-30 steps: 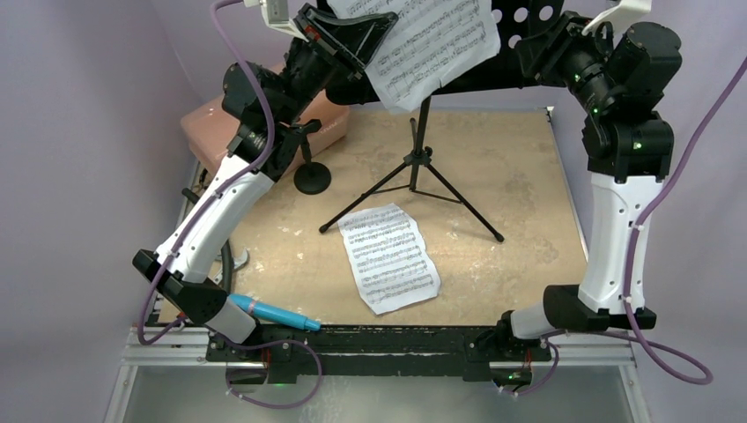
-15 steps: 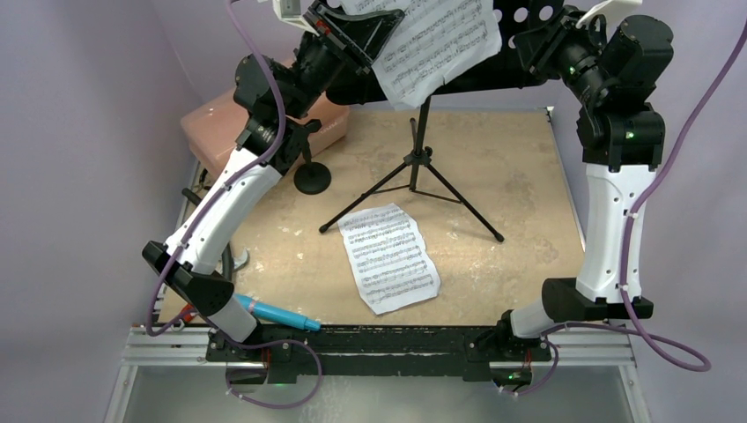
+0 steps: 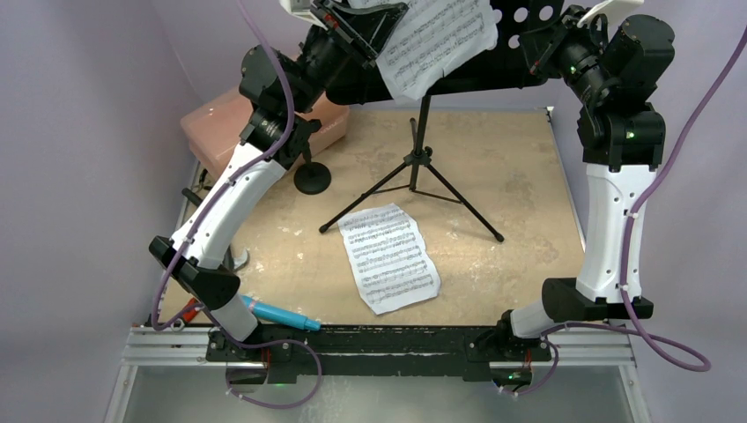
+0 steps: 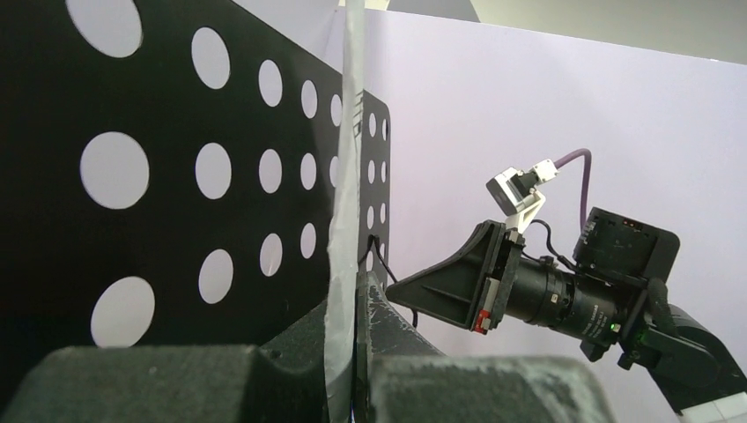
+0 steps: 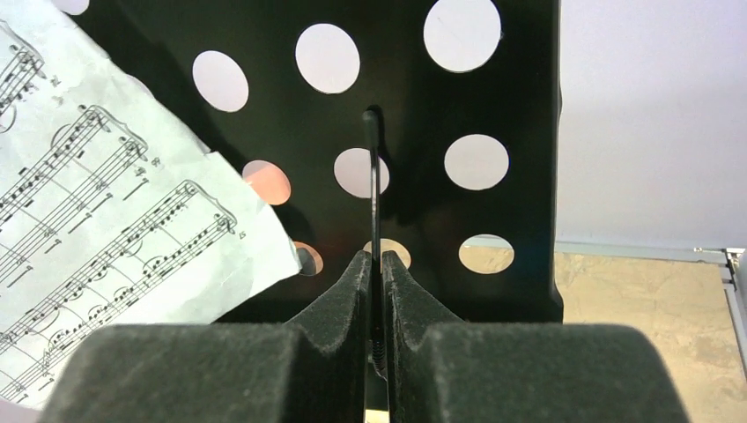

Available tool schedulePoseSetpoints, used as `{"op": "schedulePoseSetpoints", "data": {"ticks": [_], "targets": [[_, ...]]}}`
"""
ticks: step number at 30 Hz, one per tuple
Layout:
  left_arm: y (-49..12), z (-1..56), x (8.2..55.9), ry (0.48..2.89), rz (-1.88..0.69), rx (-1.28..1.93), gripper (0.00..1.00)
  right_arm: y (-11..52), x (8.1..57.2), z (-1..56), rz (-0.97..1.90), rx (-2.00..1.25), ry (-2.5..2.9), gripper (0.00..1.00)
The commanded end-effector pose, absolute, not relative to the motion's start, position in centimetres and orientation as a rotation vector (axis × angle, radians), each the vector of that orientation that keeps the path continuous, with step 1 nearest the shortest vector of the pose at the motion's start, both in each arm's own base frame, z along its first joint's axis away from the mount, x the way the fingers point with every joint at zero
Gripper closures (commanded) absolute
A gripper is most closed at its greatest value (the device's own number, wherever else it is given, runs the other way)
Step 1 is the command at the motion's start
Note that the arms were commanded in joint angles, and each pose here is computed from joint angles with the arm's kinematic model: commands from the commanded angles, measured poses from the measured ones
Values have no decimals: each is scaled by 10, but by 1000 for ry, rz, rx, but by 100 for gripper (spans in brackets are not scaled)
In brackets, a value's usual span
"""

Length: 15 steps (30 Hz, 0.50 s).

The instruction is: Set up the instrument practice props

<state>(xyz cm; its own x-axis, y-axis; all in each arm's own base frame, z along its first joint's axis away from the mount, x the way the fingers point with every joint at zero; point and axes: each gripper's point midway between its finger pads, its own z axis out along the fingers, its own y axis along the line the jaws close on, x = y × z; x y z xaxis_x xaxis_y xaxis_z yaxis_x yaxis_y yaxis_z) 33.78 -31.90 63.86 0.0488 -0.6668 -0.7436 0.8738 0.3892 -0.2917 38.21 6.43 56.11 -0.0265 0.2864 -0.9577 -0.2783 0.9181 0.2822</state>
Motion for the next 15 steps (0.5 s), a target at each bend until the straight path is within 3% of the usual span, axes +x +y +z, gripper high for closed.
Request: {"op": "schedulePoseSetpoints", "data": {"ticks": [1,7,15], "targets": [[-313,661,329,889,-1120,293,100,67,367,586,450,-44,1446,92],[-317,667,328,865,-1106,312,100,68,365,588,454,-56,1439,100],[-321,673,324,819,-1050,353,100,72,358,590,469,-75,1430,100]]}}
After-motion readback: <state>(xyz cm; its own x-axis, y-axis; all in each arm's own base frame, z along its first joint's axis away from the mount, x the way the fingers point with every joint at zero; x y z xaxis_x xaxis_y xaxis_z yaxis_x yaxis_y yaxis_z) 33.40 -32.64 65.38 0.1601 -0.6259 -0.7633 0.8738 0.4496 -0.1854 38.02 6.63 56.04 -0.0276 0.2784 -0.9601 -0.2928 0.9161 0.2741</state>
